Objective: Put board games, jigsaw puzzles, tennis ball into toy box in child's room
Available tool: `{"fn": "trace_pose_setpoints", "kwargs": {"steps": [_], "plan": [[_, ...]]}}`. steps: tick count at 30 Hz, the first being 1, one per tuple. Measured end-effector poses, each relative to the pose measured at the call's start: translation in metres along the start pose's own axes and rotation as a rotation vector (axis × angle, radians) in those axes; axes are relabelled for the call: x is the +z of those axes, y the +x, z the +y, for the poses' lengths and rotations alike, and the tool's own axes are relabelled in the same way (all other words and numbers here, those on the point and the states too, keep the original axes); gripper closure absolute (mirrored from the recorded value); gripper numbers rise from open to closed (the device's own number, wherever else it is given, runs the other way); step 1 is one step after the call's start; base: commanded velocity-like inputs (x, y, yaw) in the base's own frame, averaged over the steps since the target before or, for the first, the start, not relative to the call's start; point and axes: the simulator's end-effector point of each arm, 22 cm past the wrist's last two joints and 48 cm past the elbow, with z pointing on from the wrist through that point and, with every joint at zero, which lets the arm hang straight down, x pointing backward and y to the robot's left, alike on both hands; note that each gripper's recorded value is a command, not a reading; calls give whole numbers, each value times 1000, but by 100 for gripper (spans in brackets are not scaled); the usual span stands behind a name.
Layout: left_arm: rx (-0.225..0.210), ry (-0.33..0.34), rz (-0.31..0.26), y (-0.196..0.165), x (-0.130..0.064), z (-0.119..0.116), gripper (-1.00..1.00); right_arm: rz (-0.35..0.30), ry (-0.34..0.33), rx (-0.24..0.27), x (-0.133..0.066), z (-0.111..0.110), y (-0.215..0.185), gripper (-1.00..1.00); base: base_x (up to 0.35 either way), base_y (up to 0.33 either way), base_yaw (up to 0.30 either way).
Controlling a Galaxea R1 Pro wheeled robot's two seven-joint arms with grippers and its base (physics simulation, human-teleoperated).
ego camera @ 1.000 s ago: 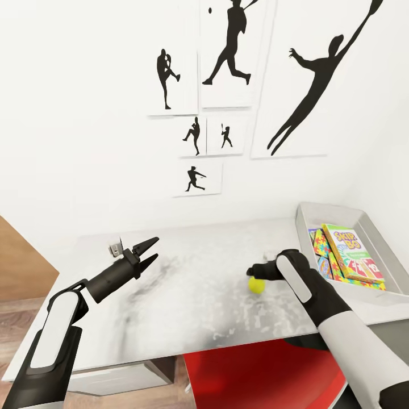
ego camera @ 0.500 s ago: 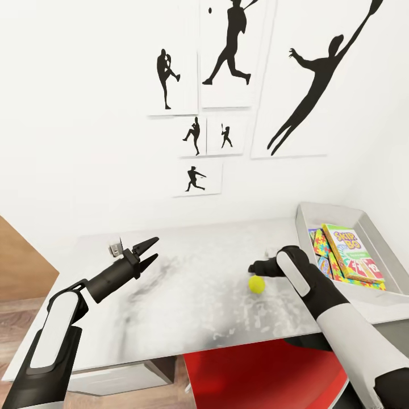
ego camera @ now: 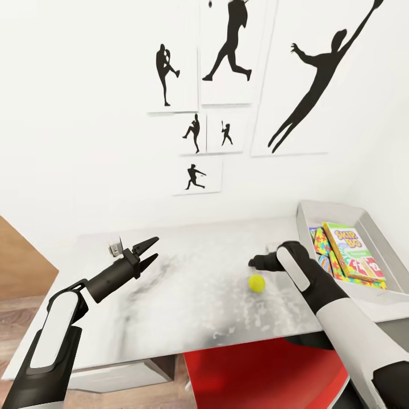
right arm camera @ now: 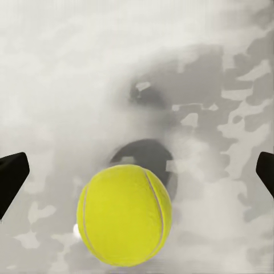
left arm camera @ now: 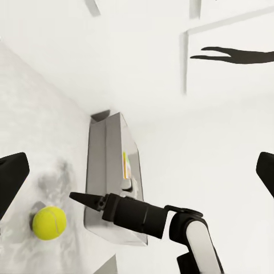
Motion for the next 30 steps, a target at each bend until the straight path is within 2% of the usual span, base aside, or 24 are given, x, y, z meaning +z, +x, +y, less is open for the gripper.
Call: {"fn": "trace_pose_setpoints", "kwargs": {"steps": [30], "plan": [[-18, -18, 7, 3, 2, 15, -100, 11, -21, 12, 13, 4, 3, -100, 0, 0, 0]]}}
